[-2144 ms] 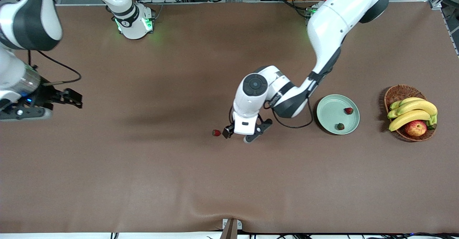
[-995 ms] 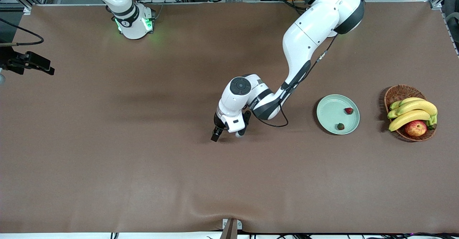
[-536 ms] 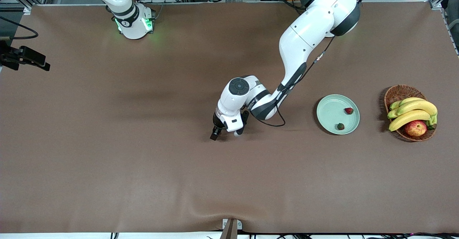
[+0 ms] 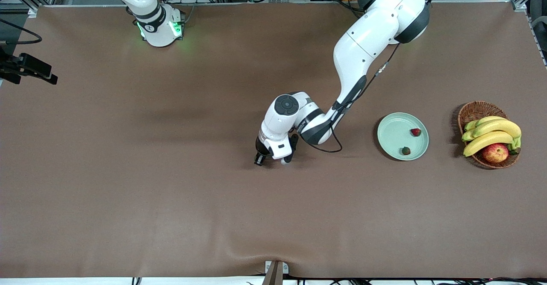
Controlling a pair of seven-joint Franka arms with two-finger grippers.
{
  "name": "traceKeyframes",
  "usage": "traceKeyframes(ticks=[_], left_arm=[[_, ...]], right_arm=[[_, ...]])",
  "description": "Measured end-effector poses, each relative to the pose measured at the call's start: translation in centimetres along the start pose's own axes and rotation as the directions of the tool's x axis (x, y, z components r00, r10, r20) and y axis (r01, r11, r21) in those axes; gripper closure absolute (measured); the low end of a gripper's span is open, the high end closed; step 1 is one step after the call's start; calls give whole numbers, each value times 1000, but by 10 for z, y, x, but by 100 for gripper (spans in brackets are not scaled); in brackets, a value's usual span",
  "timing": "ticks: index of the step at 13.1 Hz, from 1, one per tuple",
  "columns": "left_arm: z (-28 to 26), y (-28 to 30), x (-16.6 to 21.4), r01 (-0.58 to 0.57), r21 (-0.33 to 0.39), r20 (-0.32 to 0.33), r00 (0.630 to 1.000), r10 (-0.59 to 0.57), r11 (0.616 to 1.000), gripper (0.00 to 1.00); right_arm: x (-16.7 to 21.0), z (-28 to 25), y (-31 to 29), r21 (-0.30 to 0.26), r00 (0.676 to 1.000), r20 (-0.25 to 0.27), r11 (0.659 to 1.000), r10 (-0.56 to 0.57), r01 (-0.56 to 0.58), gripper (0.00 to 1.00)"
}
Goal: Collect all strawberries into plate
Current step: 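Carry the strawberry to the plate with the left gripper and release it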
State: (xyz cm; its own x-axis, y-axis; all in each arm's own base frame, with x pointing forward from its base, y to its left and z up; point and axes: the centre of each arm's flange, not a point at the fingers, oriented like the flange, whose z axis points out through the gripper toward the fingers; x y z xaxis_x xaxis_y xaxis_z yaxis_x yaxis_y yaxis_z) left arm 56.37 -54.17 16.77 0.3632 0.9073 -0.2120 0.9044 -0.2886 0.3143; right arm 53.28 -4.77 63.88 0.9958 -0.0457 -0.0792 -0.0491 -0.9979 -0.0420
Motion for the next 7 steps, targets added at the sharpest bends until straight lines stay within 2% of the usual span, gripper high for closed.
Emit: traceKeyframes(ticks=[4,7], left_arm=[[-19,24,15,21,-44,1,1000,-21,999,66],[-57,56,40,29,-65,-5,1000,-30,997,66]], right_arm=[[0,-4,7,6,1000,-9,1000,14,-14,0],[0,-4,7,7,1000,-10,1000,13,-13,0]])
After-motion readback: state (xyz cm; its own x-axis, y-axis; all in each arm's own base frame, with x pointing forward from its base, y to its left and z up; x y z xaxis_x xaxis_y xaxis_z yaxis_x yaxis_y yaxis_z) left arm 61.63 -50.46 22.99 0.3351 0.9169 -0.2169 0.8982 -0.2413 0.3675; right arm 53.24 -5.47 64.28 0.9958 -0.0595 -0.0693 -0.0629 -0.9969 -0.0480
